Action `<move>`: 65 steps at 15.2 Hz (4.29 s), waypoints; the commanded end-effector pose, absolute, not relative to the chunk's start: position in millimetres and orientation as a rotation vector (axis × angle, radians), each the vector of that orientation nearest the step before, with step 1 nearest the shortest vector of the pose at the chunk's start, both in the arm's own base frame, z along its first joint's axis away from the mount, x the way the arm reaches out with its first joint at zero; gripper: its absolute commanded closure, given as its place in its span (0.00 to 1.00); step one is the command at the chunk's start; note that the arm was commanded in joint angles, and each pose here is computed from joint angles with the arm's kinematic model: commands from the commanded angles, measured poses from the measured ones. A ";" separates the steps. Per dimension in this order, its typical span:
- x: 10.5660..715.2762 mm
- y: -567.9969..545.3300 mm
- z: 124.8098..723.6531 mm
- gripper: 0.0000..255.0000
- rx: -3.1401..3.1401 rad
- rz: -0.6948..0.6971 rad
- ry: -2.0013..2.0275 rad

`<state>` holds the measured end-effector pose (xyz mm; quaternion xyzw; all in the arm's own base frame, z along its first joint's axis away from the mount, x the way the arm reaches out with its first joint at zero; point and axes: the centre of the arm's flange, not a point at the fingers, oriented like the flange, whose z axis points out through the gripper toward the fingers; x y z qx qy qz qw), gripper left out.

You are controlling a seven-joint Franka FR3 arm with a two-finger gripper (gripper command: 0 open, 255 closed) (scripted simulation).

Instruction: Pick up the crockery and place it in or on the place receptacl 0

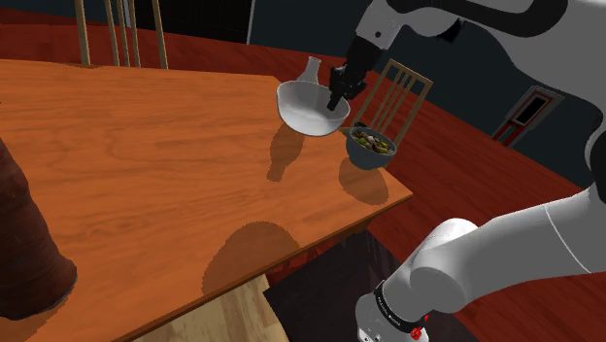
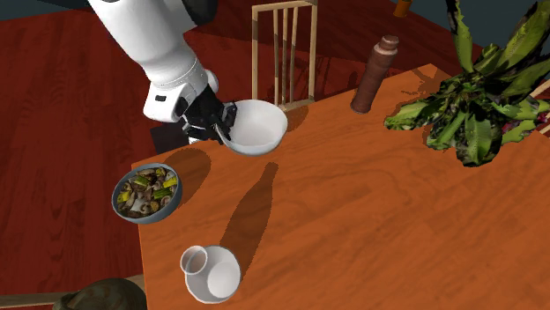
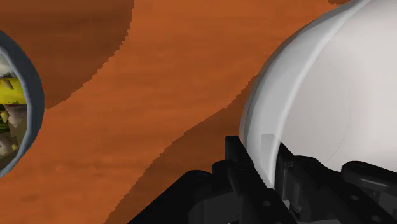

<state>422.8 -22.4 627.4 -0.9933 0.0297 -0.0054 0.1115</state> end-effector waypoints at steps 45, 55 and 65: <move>375.0 -339.3 552.3 1.00 -2.917 -0.016 0.085; 374.5 -345.1 578.1 0.00 -2.917 -0.016 0.085; 374.1 -350.4 601.1 0.00 -2.917 -0.016 0.085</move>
